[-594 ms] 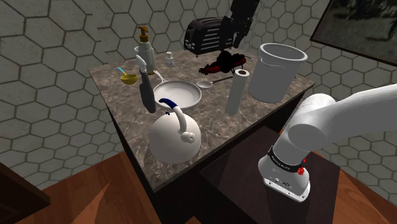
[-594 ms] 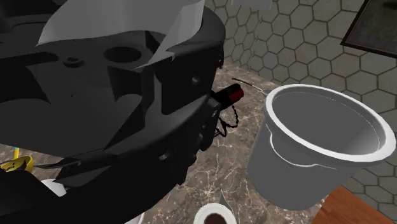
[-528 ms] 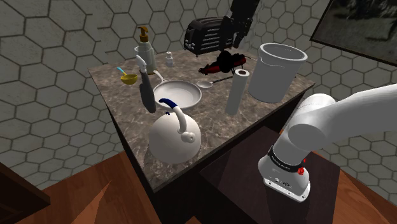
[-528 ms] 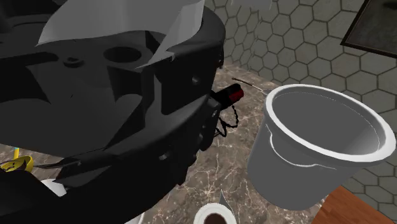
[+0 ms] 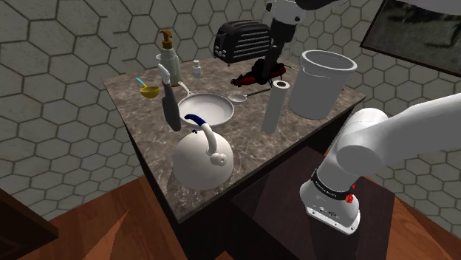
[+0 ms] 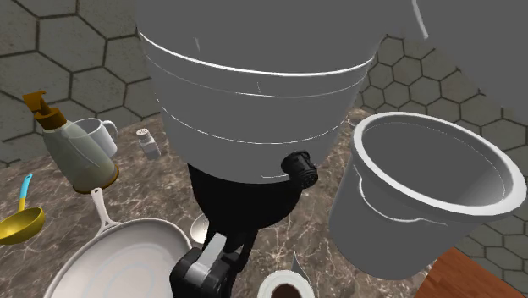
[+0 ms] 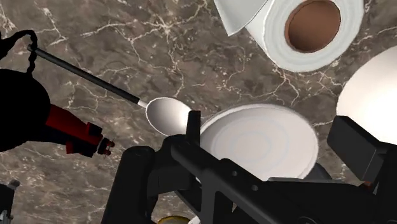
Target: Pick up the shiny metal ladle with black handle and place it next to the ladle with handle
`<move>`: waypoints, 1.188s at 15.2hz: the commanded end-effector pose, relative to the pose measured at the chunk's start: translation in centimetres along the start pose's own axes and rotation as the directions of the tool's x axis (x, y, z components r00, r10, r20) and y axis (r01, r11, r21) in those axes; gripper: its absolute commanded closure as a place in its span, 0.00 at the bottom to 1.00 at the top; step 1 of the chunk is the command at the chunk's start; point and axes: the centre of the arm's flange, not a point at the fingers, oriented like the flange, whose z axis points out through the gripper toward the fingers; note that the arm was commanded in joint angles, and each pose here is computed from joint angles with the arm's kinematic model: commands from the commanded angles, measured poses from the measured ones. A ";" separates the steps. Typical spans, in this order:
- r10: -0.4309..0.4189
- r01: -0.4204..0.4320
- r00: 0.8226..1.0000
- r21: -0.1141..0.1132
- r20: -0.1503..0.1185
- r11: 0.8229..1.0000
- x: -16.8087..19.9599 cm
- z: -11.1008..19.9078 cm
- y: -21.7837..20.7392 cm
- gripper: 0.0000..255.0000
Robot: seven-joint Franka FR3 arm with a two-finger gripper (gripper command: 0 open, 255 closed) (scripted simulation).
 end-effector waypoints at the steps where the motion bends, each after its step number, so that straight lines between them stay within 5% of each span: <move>1: -0.112 0.112 0.994 -0.009 0.014 0.994 -0.1 1.7 1.6 0.00; 5: -0.314 0.315 0.948 -0.020 0.045 0.949 0.4 5.4 5.1 0.00; 9: -0.501 0.504 0.862 -0.025 0.078 0.864 1.6 9.0 8.4 0.00; 13: -0.665 0.671 0.738 -0.023 0.111 0.741 3.3 12.5 11.6 0.00; 18: -0.828 0.839 0.539 -0.011 0.150 0.544 6.2 17.0 15.0 0.00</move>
